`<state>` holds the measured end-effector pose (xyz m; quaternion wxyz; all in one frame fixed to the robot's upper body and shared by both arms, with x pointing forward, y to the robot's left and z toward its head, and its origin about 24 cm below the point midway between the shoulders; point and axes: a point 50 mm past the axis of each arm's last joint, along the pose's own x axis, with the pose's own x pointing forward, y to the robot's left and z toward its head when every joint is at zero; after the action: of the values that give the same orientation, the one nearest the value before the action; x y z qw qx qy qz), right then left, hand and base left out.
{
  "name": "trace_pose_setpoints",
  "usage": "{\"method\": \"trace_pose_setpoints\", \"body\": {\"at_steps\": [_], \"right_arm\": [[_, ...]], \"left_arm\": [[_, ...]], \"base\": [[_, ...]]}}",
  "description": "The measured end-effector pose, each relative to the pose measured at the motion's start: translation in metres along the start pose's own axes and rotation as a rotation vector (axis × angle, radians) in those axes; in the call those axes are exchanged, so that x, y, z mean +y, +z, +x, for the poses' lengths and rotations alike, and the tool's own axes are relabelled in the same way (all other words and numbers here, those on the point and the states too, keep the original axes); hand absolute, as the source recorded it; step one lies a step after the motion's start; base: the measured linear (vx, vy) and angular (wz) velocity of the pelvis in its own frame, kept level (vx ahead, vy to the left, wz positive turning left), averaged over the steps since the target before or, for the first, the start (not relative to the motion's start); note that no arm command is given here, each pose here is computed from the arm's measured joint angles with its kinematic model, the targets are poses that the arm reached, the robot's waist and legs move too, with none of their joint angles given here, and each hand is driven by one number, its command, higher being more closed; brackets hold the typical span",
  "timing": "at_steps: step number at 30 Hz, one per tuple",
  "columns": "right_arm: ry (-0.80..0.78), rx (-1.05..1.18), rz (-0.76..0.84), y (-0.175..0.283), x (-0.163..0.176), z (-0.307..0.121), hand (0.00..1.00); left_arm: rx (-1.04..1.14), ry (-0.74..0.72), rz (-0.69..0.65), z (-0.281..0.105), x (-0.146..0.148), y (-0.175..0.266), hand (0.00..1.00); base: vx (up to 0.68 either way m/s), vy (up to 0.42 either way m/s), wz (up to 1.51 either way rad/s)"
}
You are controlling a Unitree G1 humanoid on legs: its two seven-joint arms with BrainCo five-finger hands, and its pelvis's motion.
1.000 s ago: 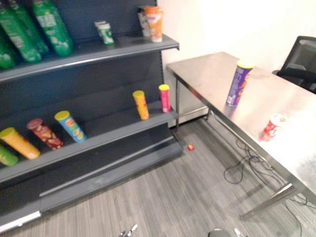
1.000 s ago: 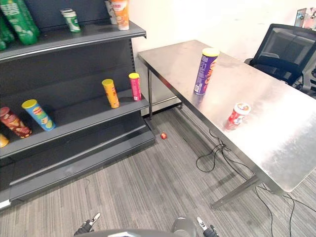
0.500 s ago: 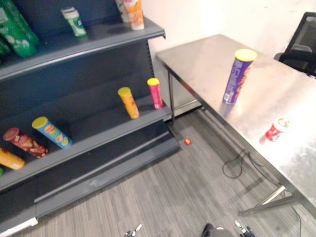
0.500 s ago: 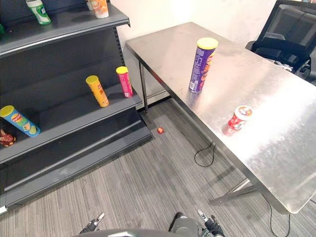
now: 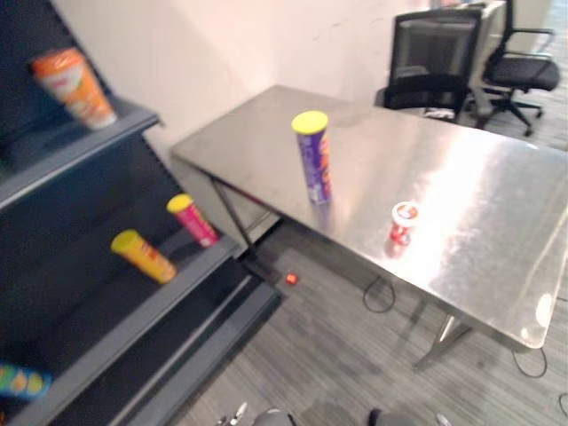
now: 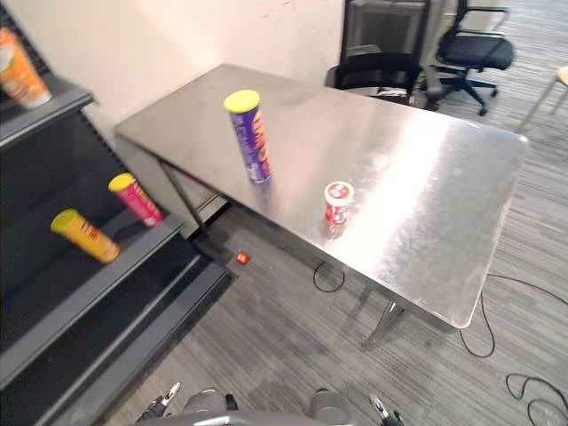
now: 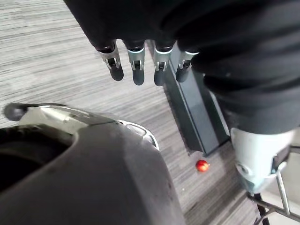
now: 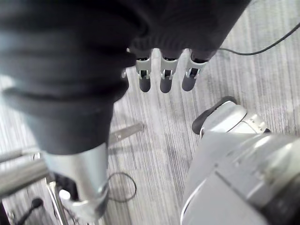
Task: Put the gum and the chips on the shelf.
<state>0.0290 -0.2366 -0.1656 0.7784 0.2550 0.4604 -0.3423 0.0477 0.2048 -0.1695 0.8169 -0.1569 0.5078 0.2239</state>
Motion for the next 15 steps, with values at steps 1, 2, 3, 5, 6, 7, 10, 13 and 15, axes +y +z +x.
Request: {"method": "trace_pose_setpoints", "body": {"at_steps": [1,2,3,5,6,7,10,13,15], "right_arm": [[-0.006,-0.002,0.01,0.0,-0.001,0.0,0.0],[-0.006,-0.005,0.02,0.001,-0.001,0.0,0.0],[-0.009,-0.006,0.025,0.001,-0.001,0.0,0.0],[-0.009,-0.023,0.027,0.005,-0.001,0.001,0.0],[-0.012,-0.025,0.024,0.006,-0.003,0.001,0.0],[-0.02,-0.028,0.024,0.008,-0.005,0.001,0.0],[-0.001,0.062,0.059,-0.022,0.007,-0.004,0.0],[-0.01,0.077,0.104,-0.03,0.009,-0.005,0.0],[-0.01,0.067,0.107,-0.026,0.009,-0.004,0.0]], "left_arm": [[-0.002,0.0,0.001,0.0,0.0,0.0,0.0],[-0.003,0.003,0.001,0.0,0.001,0.0,0.0],[-0.004,0.006,0.001,0.0,0.001,0.001,0.0],[0.001,0.009,-0.006,0.0,0.001,-0.001,0.0],[0.008,0.006,-0.009,-0.001,0.0,-0.004,0.0],[0.02,0.006,-0.03,-0.002,-0.002,-0.009,0.0],[0.005,0.044,-0.004,-0.003,0.016,-0.002,0.0],[0.035,0.044,0.046,-0.003,0.019,-0.005,0.0],[0.053,0.016,0.126,-0.003,0.015,-0.009,0.0]], "base": [[0.23,0.288,-1.06],[0.23,0.326,-1.04],[0.22,0.333,-1.03],[0.25,0.392,-0.95],[0.27,0.45,-0.95],[0.23,0.373,-0.72],[0.28,0.345,-0.64],[0.26,0.337,-0.57],[0.19,0.221,-0.69]]}}
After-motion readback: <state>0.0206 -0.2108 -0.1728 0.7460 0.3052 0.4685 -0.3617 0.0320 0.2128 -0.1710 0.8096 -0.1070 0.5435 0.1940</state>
